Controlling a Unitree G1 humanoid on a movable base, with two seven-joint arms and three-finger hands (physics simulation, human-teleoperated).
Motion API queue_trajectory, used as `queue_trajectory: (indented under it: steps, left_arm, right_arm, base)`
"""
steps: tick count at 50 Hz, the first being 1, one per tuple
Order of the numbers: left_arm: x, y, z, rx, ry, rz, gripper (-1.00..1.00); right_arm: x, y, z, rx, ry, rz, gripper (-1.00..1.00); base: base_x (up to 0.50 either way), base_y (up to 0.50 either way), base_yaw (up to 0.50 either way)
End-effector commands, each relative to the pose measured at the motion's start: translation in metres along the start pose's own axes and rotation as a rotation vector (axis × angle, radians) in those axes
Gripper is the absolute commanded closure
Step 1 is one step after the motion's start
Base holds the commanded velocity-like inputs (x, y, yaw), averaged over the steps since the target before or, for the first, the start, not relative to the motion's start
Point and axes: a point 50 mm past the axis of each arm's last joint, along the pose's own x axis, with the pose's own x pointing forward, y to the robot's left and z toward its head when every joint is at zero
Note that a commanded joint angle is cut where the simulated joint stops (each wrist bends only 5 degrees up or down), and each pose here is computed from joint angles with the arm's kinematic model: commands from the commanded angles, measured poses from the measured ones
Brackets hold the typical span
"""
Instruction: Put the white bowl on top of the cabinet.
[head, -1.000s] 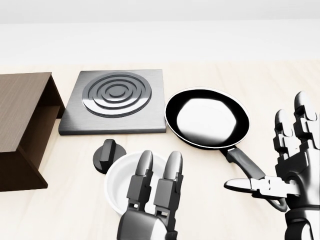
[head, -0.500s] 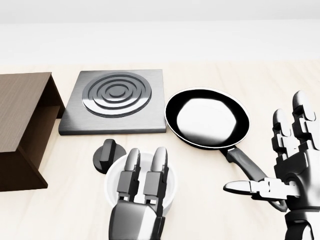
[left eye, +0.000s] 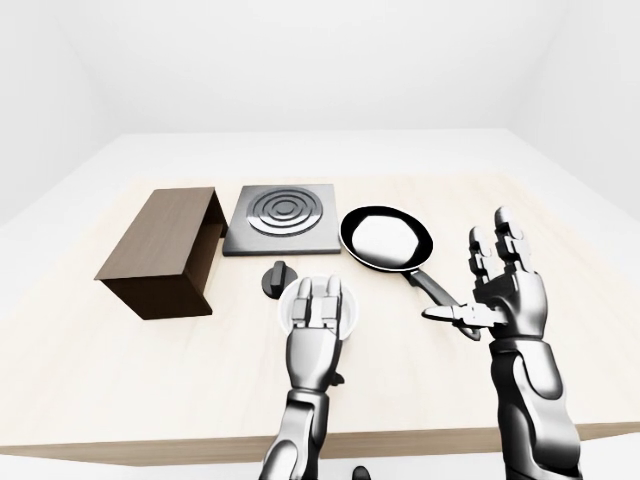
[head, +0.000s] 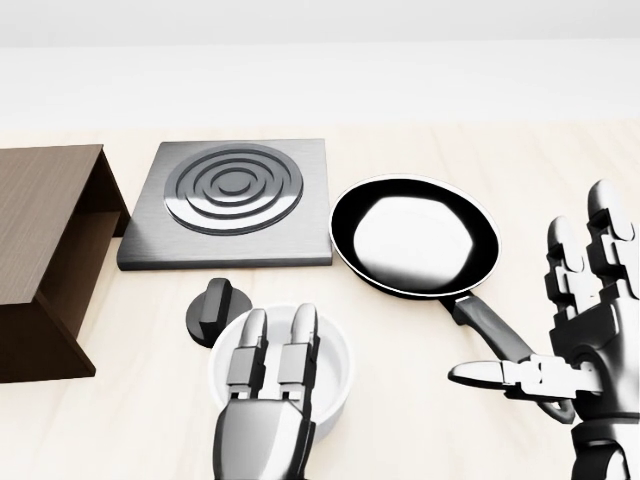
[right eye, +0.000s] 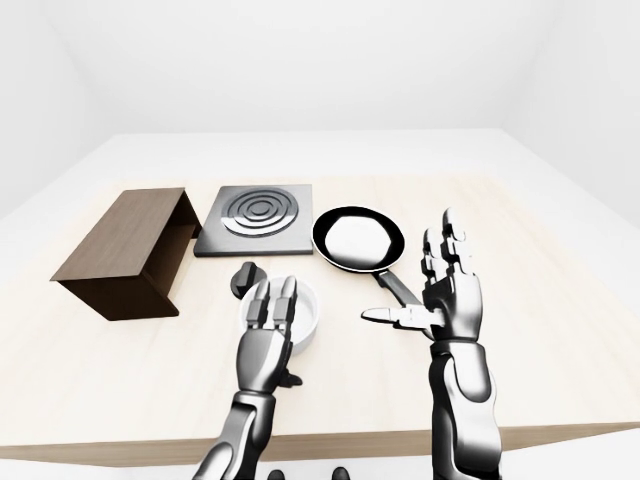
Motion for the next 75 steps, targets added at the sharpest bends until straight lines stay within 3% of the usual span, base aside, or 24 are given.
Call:
queue_trajectory:
  steps: [1, 19, 20, 21, 22, 24, 56, 61, 69, 75]
  left_arm:
    - [0.002, -0.015, -0.012, 0.032, 0.045, -0.064, -1.0]
    - [0.01, -0.026, -0.023, 0.063, 0.081, -0.107, -1.0]
    - [0.011, -0.027, -0.025, 0.065, 0.088, -0.114, -0.87]
    - [0.011, -0.028, -0.026, 0.066, 0.092, -0.121, 0.44]
    - [0.011, -0.03, -0.027, 0.069, 0.095, -0.127, 1.0]
    - [0.008, -0.037, -0.029, 0.088, 0.093, -0.167, 1.0]
    - [0.01, -0.037, -0.032, 0.108, 0.091, -0.166, 1.0]
    - [0.026, -0.014, -0.025, 0.168, 0.015, -0.06, 1.0]
    - [0.046, 0.005, -0.02, 0.279, -0.046, -0.077, 1.0]
    - [0.046, 0.007, -0.02, 0.306, -0.047, -0.088, 1.0]
  right_arm:
    - [0.0, 0.0, 0.0, 0.003, 0.0, -0.001, -1.0]
    - [-0.001, 0.001, 0.0, 0.002, 0.002, 0.002, -1.0]
    - [-0.001, 0.001, 0.0, 0.001, 0.001, 0.003, -1.0]
    - [-0.001, 0.001, 0.0, 0.001, 0.001, 0.002, -1.0]
    - [-0.001, 0.001, 0.0, 0.001, -0.001, 0.003, -1.0]
    - [-0.002, 0.001, 0.002, 0.004, -0.009, 0.005, -1.0]
    - [-0.002, 0.002, 0.002, 0.011, -0.009, 0.013, -1.0]
    - [-0.003, 0.003, 0.002, 0.011, -0.008, 0.017, -1.0]
    - [-0.005, 0.004, 0.004, 0.012, -0.015, 0.027, -1.0]
    - [-0.005, 0.005, 0.003, 0.011, -0.011, 0.031, -1.0]
  base:
    - [0.0, 0.0, 0.0]
    - [0.0, 0.0, 0.0]
    - [0.0, 0.0, 0.0]
    - [0.0, 0.0, 0.0]
    - [0.0, 0.0, 0.0]
    - [0.0, 0.0, 0.0]
    - [0.0, 0.0, 0.0]
    - [0.0, 0.0, 0.0]
    - [0.0, 0.0, 0.0]
    - [0.0, 0.0, 0.0]
